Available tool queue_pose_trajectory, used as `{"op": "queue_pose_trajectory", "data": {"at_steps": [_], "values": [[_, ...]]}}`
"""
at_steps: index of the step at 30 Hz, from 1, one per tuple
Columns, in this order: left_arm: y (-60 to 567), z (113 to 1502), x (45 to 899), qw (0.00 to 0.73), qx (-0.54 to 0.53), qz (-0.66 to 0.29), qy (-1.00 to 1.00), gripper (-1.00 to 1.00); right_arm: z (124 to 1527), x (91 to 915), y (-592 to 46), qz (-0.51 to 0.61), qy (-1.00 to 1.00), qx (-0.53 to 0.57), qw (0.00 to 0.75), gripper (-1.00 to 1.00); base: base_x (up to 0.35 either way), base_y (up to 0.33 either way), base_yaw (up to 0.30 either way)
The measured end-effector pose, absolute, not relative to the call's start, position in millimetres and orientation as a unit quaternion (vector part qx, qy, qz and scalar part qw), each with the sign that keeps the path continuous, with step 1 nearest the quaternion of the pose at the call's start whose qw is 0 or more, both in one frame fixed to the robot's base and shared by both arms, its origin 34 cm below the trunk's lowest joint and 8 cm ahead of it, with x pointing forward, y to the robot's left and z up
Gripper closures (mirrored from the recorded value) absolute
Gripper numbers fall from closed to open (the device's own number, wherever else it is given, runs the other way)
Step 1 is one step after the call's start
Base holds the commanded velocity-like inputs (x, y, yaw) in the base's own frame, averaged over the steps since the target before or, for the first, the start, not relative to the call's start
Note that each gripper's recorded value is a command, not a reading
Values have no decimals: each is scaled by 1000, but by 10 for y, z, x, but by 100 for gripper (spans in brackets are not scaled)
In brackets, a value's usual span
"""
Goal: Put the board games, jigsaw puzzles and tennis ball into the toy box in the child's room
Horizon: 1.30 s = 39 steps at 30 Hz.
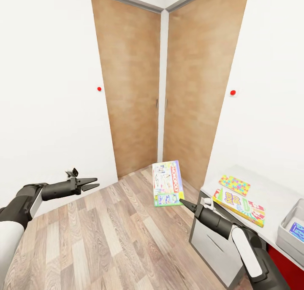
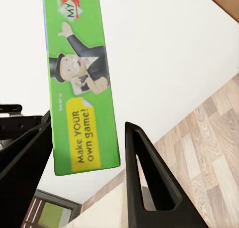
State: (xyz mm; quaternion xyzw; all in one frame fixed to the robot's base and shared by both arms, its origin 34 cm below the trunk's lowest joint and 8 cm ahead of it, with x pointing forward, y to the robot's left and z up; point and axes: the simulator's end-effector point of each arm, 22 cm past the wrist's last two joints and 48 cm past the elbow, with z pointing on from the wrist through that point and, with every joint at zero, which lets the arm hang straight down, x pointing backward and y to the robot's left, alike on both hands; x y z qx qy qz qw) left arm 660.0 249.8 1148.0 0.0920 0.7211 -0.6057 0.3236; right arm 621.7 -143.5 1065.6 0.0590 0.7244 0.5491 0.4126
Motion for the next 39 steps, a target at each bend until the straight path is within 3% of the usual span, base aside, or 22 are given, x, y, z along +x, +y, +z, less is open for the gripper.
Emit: {"op": "queue_pose_trajectory", "data": {"at_steps": [20, 29, 39], "values": [[2500, 11481, 6599, 324, 92, -605, 721, -100, 11205, 6041, -1316, 572, 715, 11, 402, 100, 0, 0, 0], [2458, 11449, 6585, 317, 96, -605, 724, -100, 11531, 6108, -2080, 570, 693, 74, 436, 100, 0, 0, 0], [2355, 11405, 6560, 307, 103, -606, 727, -100, 11692, 6101, -2271, 592, 662, 96, 450, 100, 0, 0, -87]]}}
